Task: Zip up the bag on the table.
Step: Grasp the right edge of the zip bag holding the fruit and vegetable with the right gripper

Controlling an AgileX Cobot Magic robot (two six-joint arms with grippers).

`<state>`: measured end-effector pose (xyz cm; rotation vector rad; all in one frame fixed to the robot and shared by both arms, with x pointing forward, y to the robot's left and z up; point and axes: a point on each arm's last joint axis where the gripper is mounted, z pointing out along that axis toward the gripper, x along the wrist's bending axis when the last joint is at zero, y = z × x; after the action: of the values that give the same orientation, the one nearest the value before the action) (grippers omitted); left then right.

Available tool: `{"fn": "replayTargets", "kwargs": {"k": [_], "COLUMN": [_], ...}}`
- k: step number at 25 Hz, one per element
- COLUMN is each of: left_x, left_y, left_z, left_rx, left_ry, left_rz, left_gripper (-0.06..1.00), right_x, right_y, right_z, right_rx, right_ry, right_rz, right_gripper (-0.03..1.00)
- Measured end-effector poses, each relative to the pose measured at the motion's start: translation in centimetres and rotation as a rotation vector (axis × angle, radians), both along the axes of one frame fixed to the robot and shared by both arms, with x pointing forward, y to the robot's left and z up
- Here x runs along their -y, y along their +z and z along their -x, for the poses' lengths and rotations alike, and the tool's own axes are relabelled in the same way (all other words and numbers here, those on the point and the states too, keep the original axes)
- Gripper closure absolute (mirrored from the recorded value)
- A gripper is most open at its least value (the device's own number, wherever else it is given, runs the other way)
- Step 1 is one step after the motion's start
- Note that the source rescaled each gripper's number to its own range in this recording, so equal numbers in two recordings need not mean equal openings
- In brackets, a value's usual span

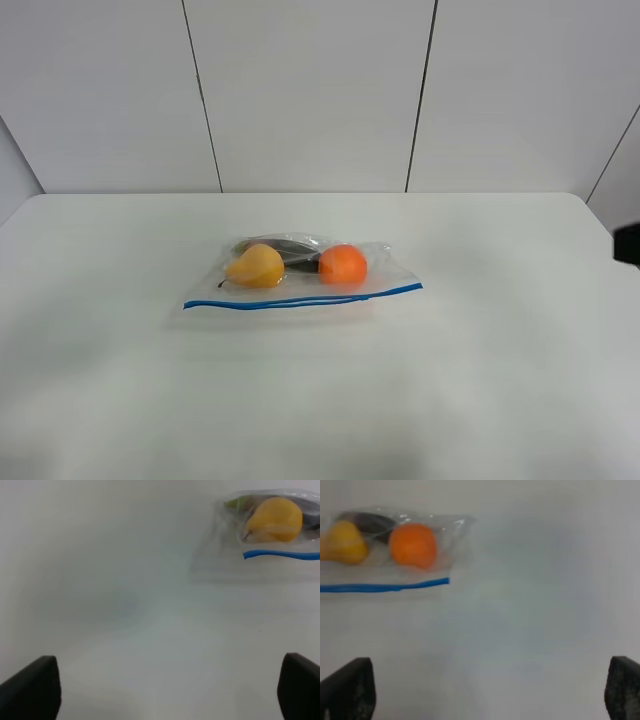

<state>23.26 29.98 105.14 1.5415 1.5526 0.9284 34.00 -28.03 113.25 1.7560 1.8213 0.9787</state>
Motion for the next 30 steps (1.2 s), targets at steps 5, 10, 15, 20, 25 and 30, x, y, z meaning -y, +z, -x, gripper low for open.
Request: {"fn": "replayTargets", "kwargs": {"k": [5, 10, 15, 20, 25, 30], "left_x": [0.0, 0.0, 0.0, 0.0, 0.0, 0.0], "left_y": [0.0, 0.0, 0.0, 0.0, 0.0, 0.0], "left_z": [0.0, 0.0, 0.0, 0.0, 0.0, 0.0], "left_rx": [0.000, 0.000, 0.000, 0.000, 0.000, 0.000], "left_ry": [0.000, 0.000, 0.000, 0.000, 0.000, 0.000], "left_rz": [0.000, 0.000, 0.000, 0.000, 0.000, 0.000], "left_gripper": [-0.05, -0.05, -0.05, -0.05, -0.05, -0.05], "right_x": [-1.0, -2.0, -3.2, -4.0, -2.8, -2.9], "right_y": [0.2, -3.4, -9.0, -14.4, -18.9, -20.6], "right_z": [-7.2, -13.8, -18.1, -20.9, -22.6, -23.0], "right_rx": [-0.172, -0.377, -0.576, -0.721, -0.822, -0.866], "right_ry": [0.021, 0.062, 0.136, 0.163, 0.152, 0.200], "right_rz": [-0.106, -0.193, -0.303, -0.425, -0.597, -0.741], "right_gripper": [-0.03, -0.02, -0.01, -0.01, 0.05, 0.14]}}
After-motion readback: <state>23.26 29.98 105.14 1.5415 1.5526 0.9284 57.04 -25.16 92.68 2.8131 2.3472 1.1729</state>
